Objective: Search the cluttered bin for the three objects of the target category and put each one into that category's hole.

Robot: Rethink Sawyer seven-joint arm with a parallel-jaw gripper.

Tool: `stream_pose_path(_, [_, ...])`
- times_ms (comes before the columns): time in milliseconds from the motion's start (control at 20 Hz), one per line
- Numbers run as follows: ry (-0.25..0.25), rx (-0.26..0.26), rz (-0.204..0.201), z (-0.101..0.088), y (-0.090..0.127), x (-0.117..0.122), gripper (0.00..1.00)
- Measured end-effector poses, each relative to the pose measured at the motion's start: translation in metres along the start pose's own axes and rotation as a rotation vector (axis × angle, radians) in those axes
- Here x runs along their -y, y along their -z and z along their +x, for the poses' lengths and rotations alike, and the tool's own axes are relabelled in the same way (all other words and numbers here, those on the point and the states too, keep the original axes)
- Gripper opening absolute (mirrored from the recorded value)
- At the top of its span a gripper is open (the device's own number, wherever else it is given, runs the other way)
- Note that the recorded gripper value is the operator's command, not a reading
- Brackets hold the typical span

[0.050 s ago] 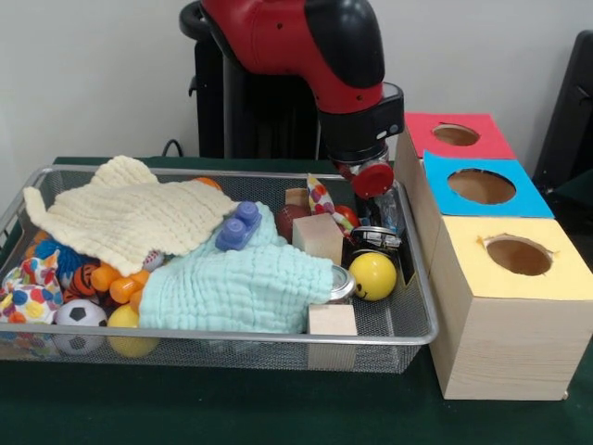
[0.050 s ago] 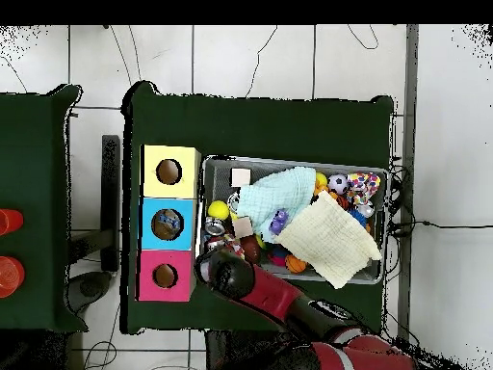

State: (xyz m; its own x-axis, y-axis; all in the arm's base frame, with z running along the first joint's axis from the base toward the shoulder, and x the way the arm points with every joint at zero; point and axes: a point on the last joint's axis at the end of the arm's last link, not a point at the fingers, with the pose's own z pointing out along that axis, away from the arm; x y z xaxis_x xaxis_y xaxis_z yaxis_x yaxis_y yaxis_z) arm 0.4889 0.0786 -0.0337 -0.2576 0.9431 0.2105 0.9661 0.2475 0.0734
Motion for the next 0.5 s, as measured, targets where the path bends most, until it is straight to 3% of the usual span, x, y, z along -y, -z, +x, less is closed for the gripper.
stream_pose_path(250, [0.029, 0.008, -0.015, 0.0007, -0.0003, 0.0015, 1.0])
stream_pose_path(300, [0.041, 0.014, -0.022, 0.0014, -0.001, 0.0022, 0.0])
stream_pose_path(500, [0.058, 0.027, -0.029, 0.0034, -0.0013, 0.0026, 0.0])
